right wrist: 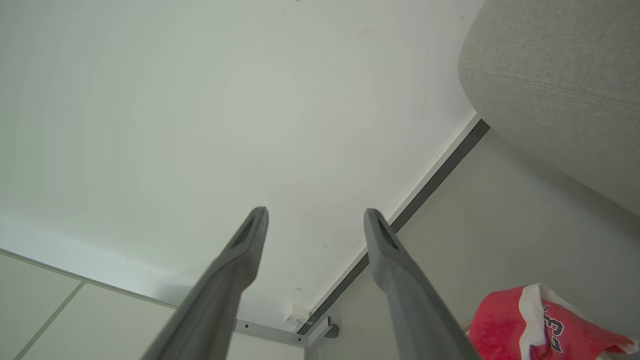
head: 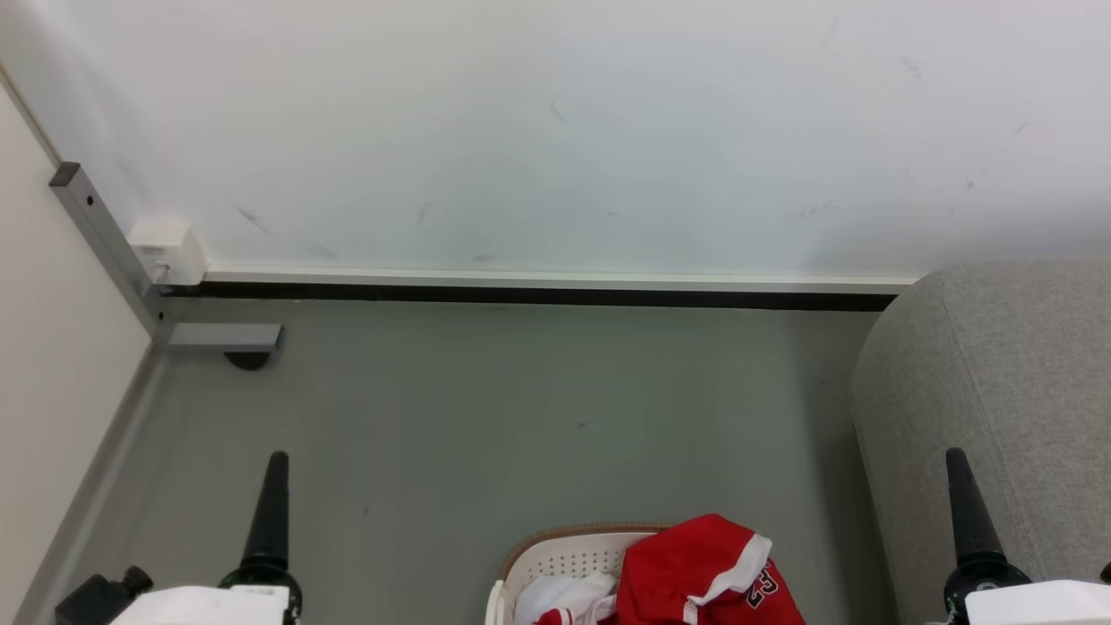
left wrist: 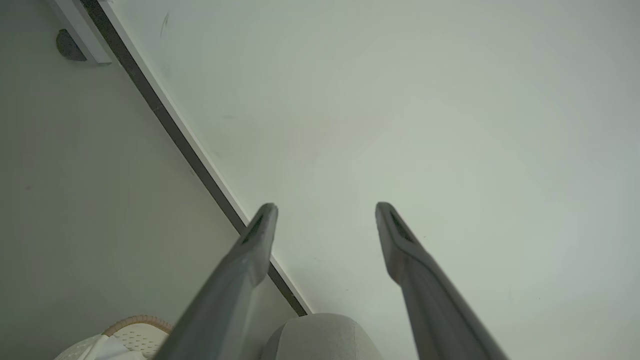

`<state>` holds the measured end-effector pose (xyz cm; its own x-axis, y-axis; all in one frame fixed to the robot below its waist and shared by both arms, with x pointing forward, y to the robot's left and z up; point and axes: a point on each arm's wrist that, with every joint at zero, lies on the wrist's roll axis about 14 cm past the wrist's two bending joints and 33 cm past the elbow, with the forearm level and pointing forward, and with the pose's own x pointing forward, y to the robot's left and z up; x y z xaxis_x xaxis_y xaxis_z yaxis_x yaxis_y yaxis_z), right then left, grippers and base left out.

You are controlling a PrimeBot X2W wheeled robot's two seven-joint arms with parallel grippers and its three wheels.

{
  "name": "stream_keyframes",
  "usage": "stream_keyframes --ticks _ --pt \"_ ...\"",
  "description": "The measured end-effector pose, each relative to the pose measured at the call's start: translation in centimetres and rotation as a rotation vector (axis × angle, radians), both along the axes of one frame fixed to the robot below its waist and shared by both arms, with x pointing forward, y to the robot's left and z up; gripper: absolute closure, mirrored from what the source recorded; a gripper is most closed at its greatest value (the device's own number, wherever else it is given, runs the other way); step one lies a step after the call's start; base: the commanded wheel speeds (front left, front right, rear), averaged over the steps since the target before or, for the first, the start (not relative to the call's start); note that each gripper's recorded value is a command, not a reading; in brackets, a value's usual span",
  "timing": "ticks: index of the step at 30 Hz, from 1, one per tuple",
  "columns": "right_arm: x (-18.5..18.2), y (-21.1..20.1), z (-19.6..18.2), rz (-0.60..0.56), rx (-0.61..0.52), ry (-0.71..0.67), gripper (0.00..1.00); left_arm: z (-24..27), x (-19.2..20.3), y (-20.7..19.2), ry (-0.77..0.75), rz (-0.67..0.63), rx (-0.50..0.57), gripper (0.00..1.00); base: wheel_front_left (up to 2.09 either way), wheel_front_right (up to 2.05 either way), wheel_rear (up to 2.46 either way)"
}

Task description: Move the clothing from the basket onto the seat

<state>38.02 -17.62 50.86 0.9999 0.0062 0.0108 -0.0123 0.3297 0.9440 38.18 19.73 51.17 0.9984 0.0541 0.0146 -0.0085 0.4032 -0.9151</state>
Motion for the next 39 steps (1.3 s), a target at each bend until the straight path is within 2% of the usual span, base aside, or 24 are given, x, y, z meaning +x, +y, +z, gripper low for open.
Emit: stream_keyframes --ticks 13,25,39 --pt "-0.1 1.0 0.5 0.025 -0.238 -0.029 0.0 0.6 0.1 -0.9 -0.008 -0.011 0.27 0.0 0.0 0.0 0.0" --pt "-0.3 1.7 0.7 0.049 -0.497 -0.06 0.0 0.9 0.1 -1.5 0.0 -0.007 0.561 0.0 0.0 0.0 0.0" --pt "-0.4 2.9 0.9 0.076 -0.703 -0.1 0.0 1.1 -0.1 -2.2 -0.007 -0.003 0.769 0.0 0.0 0.0 0.0"
